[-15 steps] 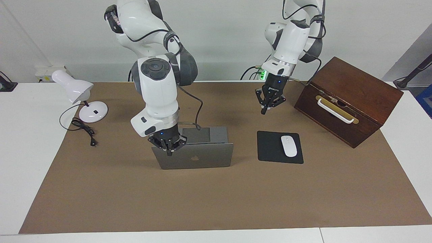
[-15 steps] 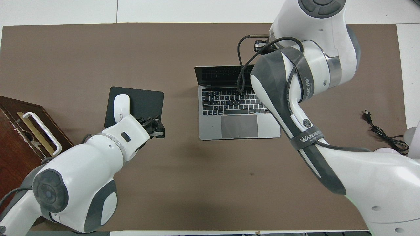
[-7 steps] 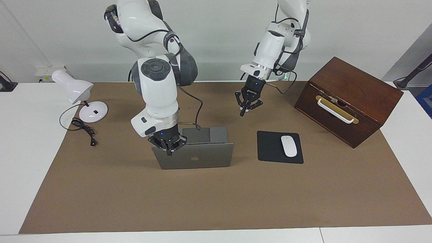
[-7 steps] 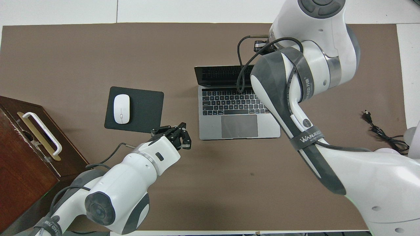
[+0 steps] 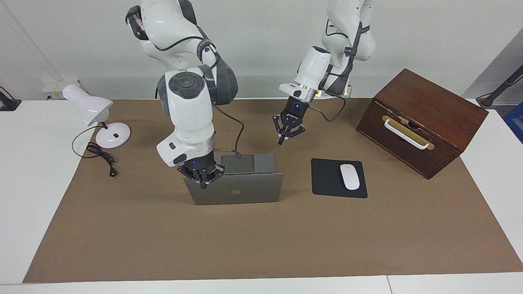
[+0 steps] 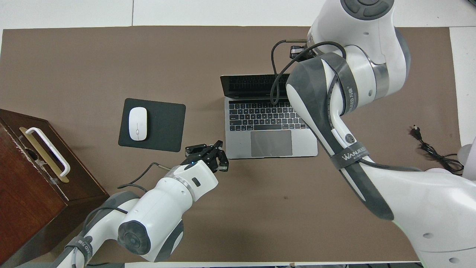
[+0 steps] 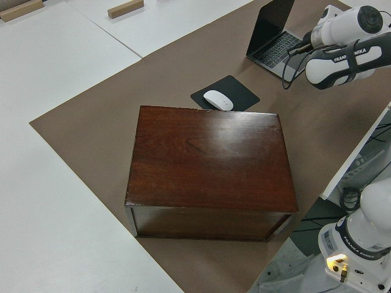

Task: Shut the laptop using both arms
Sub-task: 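Brace the laptop base with the left gripper at its near corner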

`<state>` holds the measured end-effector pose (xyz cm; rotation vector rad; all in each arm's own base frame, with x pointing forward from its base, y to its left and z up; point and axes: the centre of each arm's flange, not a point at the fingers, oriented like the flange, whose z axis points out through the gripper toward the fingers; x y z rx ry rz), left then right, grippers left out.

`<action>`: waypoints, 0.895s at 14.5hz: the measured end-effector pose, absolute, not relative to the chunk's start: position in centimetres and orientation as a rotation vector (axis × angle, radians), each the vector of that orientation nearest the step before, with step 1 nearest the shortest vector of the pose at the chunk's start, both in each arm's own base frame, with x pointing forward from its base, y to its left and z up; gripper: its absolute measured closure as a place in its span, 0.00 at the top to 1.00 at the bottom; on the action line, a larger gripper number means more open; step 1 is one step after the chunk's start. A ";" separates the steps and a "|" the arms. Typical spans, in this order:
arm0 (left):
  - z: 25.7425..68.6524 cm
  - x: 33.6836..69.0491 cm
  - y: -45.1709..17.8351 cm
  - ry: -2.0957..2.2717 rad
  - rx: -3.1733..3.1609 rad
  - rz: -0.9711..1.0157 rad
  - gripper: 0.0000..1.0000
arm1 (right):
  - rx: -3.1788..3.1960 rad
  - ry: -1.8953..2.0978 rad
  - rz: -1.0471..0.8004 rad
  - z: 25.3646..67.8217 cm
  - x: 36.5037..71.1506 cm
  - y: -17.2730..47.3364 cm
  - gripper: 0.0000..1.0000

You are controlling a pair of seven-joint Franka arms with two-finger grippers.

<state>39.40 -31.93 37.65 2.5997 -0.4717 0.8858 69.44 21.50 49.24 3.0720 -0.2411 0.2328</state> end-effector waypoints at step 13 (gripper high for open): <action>29.8 38.4 -34.6 -0.539 2.566 0.950 0.01 | 3.082 -0.278 0.215 48.9 69.8 20.2 0.01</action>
